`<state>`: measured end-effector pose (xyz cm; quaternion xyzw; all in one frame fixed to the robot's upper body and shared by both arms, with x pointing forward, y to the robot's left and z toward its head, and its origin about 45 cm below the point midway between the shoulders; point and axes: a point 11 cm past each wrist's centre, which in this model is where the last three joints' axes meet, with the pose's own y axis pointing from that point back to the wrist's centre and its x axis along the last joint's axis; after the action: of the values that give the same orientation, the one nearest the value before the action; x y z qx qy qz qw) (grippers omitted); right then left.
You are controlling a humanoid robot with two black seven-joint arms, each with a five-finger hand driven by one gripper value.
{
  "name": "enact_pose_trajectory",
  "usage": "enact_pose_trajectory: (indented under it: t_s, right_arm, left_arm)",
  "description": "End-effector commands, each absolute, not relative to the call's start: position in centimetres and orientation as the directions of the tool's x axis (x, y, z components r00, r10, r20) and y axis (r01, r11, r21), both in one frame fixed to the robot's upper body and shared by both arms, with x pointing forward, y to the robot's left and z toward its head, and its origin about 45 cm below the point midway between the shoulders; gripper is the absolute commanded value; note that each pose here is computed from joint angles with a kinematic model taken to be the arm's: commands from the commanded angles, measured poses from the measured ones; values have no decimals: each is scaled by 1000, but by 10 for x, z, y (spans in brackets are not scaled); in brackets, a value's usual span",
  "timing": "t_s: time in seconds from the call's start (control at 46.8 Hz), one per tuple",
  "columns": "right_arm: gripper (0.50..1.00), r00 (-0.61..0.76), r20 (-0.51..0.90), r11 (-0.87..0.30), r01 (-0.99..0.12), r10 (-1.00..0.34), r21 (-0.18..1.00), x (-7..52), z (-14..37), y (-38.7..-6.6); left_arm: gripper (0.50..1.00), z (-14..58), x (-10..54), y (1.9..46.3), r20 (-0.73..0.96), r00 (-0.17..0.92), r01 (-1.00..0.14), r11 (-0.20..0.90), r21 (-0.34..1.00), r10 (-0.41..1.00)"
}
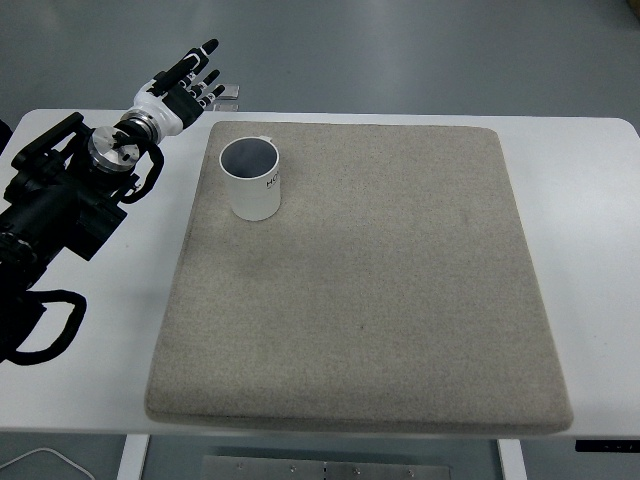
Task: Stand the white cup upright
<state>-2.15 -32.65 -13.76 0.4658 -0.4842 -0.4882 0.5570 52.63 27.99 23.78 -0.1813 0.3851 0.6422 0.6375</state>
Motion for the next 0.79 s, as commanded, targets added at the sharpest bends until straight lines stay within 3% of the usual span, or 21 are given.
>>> enact_pose_trajectory:
  t_s: [0.0,0.769]
  right_arm:
    - [930,52,86,90,91,-995,992,-21,-138,-327]
    - [930,55,87,92,91,-995,992,-21,-138,-327]
  left_arm:
    - [994,238,526,275,-728,-112,-958,122,260,676]
    - [994,224,519,274,-737,-82,-964,133,229,671]
